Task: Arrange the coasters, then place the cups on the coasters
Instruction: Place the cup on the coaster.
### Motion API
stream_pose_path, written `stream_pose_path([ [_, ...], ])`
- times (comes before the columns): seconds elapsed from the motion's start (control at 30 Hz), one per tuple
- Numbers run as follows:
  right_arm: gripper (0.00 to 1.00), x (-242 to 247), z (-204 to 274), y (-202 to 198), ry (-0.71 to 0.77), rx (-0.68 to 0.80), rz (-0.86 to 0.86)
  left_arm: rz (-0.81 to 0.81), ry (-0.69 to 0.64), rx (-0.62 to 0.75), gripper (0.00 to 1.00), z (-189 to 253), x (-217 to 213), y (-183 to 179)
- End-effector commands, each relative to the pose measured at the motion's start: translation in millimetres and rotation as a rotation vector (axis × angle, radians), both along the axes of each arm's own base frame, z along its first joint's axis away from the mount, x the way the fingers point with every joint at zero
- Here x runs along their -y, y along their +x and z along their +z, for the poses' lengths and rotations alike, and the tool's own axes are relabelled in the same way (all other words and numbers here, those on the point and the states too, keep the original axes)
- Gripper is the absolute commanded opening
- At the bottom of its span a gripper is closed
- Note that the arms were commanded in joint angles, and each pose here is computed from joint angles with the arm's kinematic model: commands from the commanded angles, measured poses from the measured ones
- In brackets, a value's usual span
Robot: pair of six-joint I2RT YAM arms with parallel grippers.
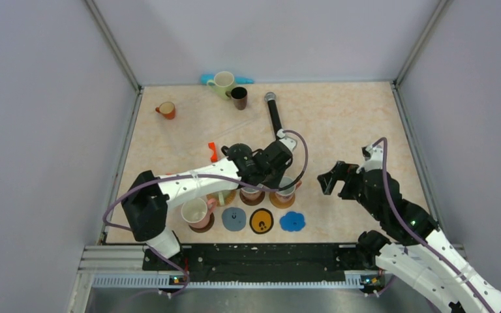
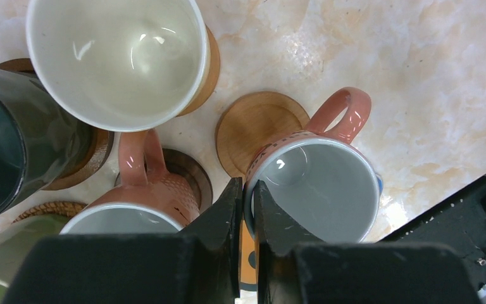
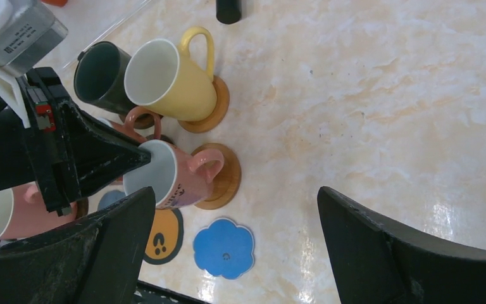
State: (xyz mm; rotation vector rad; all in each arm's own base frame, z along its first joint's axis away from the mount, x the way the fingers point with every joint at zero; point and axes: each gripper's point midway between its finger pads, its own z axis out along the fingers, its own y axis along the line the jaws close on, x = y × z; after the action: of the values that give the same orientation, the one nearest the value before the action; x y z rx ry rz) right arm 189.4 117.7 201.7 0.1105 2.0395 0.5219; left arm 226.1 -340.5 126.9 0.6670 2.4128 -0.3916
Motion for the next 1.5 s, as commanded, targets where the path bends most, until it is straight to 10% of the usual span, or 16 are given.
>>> stream_pose_path([
  [0.0,0.98,2.9,7.1,3.2,0.019,0.03,-0.025,0.004,-0.057,0.058,0.0,22.5,15.5,8.8],
  [1.47,0.98,1.7,7.6,2.9,0.017,0.029,-0.018,0.034,0.023,0.057,0.16,-10.4,11.7,15.5],
])
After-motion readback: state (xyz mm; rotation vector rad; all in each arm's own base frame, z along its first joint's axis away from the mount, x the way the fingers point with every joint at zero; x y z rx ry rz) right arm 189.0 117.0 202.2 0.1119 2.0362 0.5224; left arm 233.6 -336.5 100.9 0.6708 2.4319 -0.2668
